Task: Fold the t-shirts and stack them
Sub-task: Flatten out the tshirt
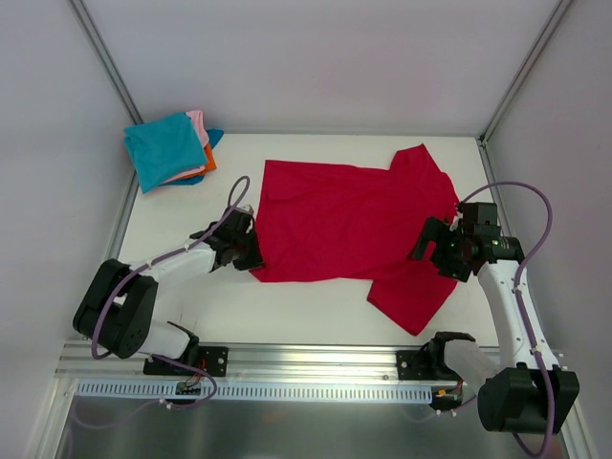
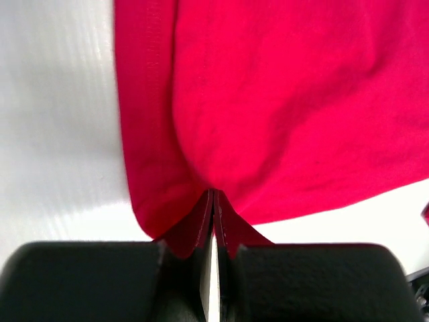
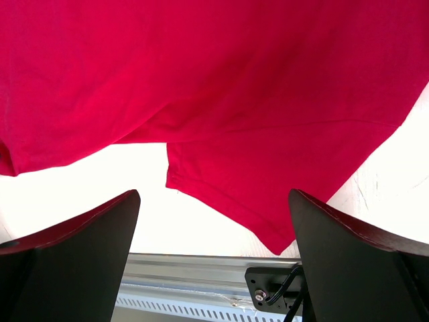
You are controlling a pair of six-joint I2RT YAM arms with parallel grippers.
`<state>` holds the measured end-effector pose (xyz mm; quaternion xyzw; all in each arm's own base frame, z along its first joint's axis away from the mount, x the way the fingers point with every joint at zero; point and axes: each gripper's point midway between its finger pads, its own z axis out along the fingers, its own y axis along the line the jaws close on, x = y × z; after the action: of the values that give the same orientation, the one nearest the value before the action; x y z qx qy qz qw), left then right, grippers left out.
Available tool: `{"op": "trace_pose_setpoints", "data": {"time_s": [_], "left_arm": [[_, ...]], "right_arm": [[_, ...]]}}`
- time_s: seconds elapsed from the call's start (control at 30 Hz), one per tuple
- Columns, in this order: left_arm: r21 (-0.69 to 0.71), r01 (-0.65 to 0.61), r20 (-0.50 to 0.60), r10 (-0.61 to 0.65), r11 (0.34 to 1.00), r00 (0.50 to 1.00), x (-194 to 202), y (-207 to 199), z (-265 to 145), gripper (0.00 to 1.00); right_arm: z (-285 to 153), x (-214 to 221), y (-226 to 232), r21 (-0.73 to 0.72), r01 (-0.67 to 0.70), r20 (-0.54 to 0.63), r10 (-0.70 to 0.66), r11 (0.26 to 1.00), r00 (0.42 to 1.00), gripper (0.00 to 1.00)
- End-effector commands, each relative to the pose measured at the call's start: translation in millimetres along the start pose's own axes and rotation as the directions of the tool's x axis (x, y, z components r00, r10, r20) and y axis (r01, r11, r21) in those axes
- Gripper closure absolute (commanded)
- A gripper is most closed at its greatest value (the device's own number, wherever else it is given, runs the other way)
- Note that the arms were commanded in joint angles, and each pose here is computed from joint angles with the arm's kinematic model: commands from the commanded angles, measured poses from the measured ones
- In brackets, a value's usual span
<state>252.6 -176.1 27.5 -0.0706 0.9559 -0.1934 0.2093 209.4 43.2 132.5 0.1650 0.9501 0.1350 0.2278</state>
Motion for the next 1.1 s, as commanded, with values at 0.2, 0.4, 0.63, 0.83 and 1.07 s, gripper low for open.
{"op": "trace_pose_setpoints", "data": {"time_s": [0.2,0.4,0.63,0.83,1.07], "left_arm": [[-0.146,0.017,0.297,0.028,0.989,0.955,-53,20,-63,1.0],[-0.214,0.04,0.358,0.04,0.976,0.933,-69,36,-74,1.0],[-0.252,0.059,0.378,0.042,0.966,0.925,-86,37,-60,1.0],[-0.245,0.062,0.416,0.047,0.968,0.908,-113,21,-65,1.0],[-0.199,0.042,0.491,0.062,0.979,0.869,-152,-7,-82,1.0]], "right_arm": [[1,-3,1,-0.009,0.019,0.013,-0.019,1.0,1.0,0.0],[1,-2,2,-0.012,0.017,0.008,-0.016,1.0,1.0,0.01],[-1,0,2,-0.016,0.024,0.014,-0.024,1.0,1.0,0.01],[0,1,2,-0.012,0.025,0.007,-0.025,1.0,1.0,0.01],[2,1,2,-0.01,0.027,-0.003,-0.027,1.0,1.0,0.0]]}}
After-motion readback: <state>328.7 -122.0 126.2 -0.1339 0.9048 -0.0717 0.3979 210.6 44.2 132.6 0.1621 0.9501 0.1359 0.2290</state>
